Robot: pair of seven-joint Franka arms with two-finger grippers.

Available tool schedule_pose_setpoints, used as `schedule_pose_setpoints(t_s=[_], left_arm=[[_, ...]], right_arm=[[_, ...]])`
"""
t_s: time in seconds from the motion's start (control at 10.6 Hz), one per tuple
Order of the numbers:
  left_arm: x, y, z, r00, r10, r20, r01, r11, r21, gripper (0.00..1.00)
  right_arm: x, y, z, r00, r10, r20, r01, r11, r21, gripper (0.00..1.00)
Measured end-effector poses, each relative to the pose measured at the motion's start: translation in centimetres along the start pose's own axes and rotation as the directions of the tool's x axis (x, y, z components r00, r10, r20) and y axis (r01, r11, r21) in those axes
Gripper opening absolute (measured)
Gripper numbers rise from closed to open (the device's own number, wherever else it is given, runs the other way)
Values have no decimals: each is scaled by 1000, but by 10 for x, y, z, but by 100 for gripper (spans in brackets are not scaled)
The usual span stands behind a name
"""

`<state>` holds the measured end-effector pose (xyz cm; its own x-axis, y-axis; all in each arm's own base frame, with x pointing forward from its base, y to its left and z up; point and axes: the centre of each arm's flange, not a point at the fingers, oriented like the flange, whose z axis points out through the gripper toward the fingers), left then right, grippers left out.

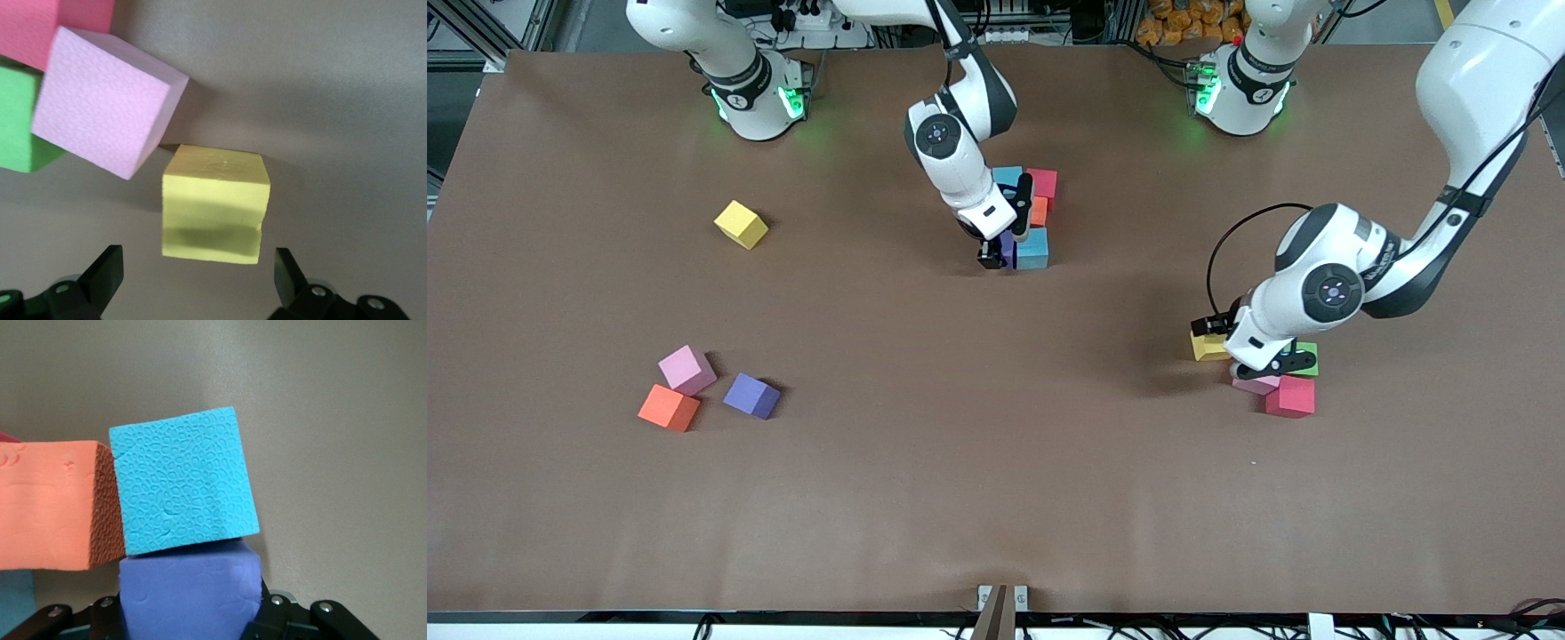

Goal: Form number 2 with 11 blocks
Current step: 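Grasp the yellow cube with the left gripper while the right gripper releases purple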

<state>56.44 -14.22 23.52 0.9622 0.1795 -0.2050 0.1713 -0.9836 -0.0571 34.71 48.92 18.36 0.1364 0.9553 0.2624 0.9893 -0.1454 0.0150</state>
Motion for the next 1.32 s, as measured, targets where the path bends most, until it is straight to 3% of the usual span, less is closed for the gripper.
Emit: schedule_pose_setpoints(t_s=[0.38, 0.47, 0.56, 0.66, 1.32], left_arm=[[5, 1, 12, 1000, -21, -4, 21, 1000, -2, 100], [8, -1, 13, 1000, -27, -7, 27, 1000, -8, 100], [10, -3, 15, 999, -31, -5, 31, 999, -13, 100], [14, -7, 19, 999, -40, -1, 40, 999, -14, 100], [23, -12, 27, 999, -52, 2, 52, 998, -28, 100]], right_arm=[[0, 0, 0, 1000, 10, -1, -10, 1000, -2, 63], [0, -1, 2, 1000, 11, 2, -11, 1000, 0, 71], [-2, -1, 5, 1000, 12, 7, -12, 1000, 0, 89], [-2, -1, 7, 1000, 12, 11, -12, 1000, -1, 100], [7, 10, -2, 999, 39, 11, -40, 998, 46, 100]])
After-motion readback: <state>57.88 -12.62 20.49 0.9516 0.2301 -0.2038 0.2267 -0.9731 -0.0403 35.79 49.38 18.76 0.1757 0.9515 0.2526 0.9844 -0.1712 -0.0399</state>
